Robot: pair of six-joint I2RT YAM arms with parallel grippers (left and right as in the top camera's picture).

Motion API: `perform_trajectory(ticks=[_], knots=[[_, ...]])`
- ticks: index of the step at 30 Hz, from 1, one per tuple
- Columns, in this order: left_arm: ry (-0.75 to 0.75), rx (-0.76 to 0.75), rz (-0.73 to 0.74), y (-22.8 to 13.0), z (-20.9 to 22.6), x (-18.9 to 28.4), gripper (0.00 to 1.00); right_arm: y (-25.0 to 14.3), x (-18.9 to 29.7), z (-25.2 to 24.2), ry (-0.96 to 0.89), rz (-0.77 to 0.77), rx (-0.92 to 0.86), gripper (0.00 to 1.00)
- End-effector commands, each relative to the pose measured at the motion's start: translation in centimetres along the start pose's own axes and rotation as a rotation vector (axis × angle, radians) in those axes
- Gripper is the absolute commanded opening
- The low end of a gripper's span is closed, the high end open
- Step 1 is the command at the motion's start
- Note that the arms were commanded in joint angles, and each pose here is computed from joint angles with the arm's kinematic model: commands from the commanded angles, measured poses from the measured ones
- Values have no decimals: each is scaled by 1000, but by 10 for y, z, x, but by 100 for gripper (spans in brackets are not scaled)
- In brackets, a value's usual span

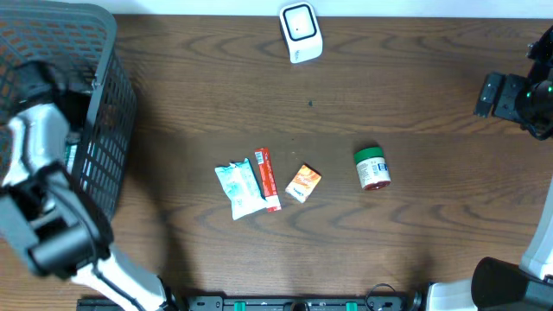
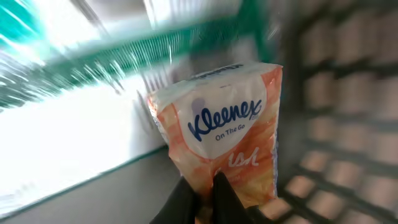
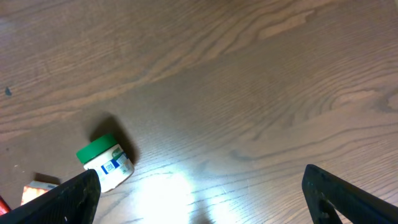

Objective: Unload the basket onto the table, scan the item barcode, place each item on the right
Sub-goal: 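Carry the second Kleenex pack out and set it near the jar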

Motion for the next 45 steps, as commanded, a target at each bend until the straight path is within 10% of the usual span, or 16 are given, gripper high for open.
perform_trajectory(ticks=[1,9,19,35,45], knots=[[-157,-95,-168,25,-23,87,7,2,1,-1,0,-7,-17,99],[-289,-251,-336,-3,-18,233,7,2,1,-1,0,-7,-17,99],[-281,-547,-326,-101,-11,293,7,2,1,-1,0,-8,-17,99],[124,-1267,15,-342,15,162,7,2,1,-1,0,-7,-17,99],[189,-1634,-469,-425,19,92,8,2,1,-1,0,-8,-17,99]])
Point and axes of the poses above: each gripper's point midway between its finger pads, its own x axis back along the fingers, its own z axis along the line the jaws close on, y = z × x, the point moved 5 cm from there along x, back along the fingers, and after that the axes turned 12 degrees about x, right-handed, at the moved point
